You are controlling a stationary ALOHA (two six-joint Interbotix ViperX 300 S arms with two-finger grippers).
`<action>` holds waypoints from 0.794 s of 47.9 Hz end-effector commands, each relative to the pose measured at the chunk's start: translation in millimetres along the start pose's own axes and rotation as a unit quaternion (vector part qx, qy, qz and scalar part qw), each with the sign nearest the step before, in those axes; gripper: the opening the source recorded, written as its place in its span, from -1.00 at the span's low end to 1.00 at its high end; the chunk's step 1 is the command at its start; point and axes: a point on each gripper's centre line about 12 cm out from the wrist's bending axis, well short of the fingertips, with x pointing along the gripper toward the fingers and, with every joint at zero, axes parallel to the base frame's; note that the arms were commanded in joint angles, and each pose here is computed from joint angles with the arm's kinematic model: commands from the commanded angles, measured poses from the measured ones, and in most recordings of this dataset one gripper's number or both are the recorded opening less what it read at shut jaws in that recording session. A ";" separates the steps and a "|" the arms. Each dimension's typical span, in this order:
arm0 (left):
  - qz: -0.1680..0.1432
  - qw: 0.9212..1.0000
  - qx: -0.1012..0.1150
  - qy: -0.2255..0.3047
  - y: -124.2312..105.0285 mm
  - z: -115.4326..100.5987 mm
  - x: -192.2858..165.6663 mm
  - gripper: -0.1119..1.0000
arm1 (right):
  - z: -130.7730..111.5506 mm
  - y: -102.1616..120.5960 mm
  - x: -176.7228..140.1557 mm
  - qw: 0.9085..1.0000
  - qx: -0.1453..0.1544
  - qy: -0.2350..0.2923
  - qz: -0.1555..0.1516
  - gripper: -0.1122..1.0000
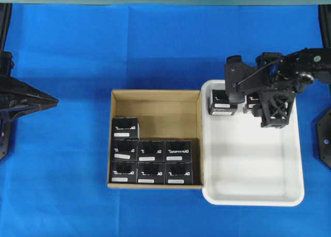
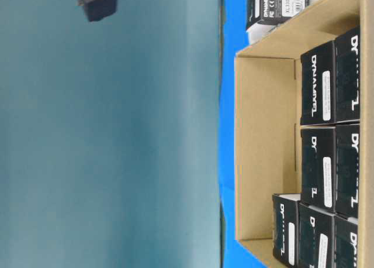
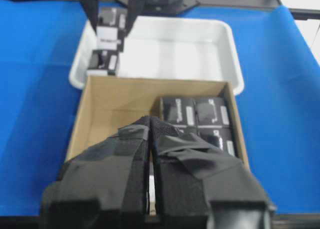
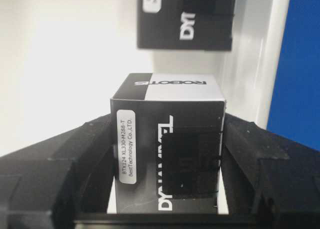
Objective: Pick the box from inside the cardboard box.
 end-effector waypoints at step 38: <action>-0.001 1.000 0.000 -0.023 -0.5 20.5 0.3 -0.76 | 4.7 -10.9 34.6 1.000 0.014 -0.018 -0.013 0.37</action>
